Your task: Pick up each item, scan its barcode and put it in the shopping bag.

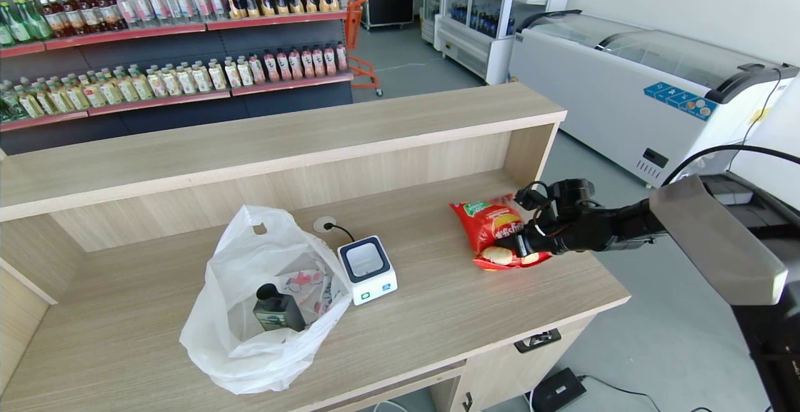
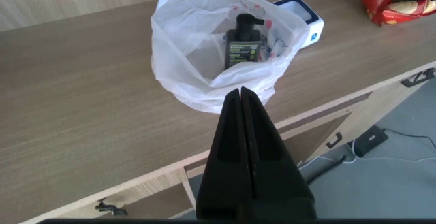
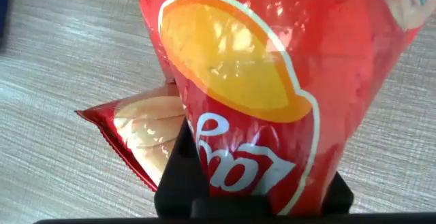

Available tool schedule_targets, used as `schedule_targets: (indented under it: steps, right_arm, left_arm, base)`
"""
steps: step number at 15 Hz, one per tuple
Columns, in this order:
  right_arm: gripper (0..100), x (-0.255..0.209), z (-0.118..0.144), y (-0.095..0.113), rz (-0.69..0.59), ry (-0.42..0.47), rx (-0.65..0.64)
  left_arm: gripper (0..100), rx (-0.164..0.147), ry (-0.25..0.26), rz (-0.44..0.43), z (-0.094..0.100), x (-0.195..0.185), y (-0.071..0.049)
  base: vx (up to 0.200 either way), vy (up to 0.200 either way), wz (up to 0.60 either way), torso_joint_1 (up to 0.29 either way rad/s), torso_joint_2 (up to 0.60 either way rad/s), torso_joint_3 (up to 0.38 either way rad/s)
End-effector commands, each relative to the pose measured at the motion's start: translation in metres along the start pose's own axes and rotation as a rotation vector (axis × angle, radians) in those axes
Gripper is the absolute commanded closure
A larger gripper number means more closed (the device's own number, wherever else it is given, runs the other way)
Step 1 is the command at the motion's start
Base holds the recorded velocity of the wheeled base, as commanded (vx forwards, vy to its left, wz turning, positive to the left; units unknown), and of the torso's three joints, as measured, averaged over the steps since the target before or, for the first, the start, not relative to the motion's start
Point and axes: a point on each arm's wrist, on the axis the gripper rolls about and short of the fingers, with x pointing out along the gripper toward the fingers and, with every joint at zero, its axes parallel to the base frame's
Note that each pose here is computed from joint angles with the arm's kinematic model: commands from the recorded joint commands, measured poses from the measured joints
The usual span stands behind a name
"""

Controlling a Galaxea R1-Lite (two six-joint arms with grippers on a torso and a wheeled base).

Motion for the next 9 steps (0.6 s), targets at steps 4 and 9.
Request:
schedule_targets:
  steps: [4, 9]
  right_arm:
    - [100, -0.025, 0.021, 0.007, 0.009, -0.042, -0.004]
    - [100, -0.075, 0.044, 0.019, 0.088, -0.061, 0.043]
  left_arm:
    - [100, 0.0, 0.0, 0.0, 0.0, 0.0, 0.0]
    - [100, 0.0, 0.0, 0.0, 0.0, 0.0, 0.0]
  base:
    - [0.0, 0.0, 0.0, 0.0, 0.0, 0.0]
    - [0.0, 0.0, 0.0, 0.0, 0.0, 0.0]
